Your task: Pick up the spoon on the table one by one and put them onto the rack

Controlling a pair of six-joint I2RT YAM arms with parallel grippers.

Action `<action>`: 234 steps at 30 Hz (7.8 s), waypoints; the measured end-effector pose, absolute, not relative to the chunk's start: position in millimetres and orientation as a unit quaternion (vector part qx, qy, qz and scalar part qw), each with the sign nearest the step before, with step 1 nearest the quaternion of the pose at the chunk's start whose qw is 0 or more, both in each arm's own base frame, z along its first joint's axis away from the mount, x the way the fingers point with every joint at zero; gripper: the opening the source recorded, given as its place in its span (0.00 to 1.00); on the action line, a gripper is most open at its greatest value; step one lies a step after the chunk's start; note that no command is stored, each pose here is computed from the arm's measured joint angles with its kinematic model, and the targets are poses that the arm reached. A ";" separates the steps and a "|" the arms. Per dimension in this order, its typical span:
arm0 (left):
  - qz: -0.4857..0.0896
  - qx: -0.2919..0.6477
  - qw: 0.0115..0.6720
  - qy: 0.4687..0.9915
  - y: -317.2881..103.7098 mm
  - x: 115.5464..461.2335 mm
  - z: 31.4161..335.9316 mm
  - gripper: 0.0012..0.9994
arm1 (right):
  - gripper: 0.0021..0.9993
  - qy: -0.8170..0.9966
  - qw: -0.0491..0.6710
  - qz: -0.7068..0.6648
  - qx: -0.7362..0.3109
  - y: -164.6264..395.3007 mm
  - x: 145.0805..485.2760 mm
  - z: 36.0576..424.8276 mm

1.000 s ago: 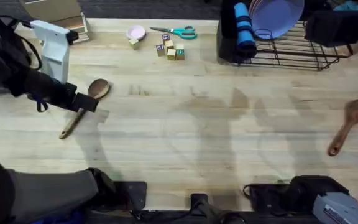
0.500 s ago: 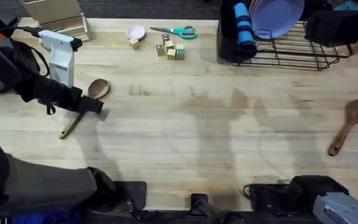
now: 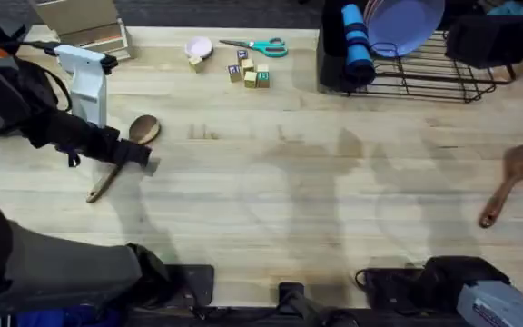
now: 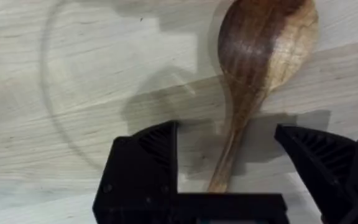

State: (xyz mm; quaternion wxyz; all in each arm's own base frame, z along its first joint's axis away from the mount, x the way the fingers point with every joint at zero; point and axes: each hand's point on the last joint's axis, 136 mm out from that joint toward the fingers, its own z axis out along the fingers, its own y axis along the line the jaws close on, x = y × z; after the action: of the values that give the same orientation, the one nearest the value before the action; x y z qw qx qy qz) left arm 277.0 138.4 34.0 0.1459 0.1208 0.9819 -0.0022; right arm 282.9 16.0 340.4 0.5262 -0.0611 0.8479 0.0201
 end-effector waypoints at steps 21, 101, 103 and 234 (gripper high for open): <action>-0.010 0.110 0.147 0.983 137.1 278.0 33.0 0.81 | 0.99 0.848 0.527 0.020 -0.061 16.1 282.9 340.6; -0.343 0.316 0.654 0.595 -357.8 499.6 287.1 0.04 | 0.99 0.848 0.527 0.020 -0.061 16.0 283.0 340.6; -0.344 0.315 0.657 0.593 -359.2 502.3 280.6 0.04 | 0.99 0.848 0.527 0.020 -0.061 16.0 282.9 340.6; -0.113 0.109 0.302 0.940 -11.0 343.2 279.7 0.99 | 0.99 0.863 0.326 -0.155 0.354 -152.2 169.1 267.8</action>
State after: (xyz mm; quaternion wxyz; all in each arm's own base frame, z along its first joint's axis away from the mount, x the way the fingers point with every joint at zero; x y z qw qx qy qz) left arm 343.2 -11.0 279.7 0.3018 0.1087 0.9403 -0.1134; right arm 169.1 -152.2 267.8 0.3262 0.3545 0.8626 -0.1548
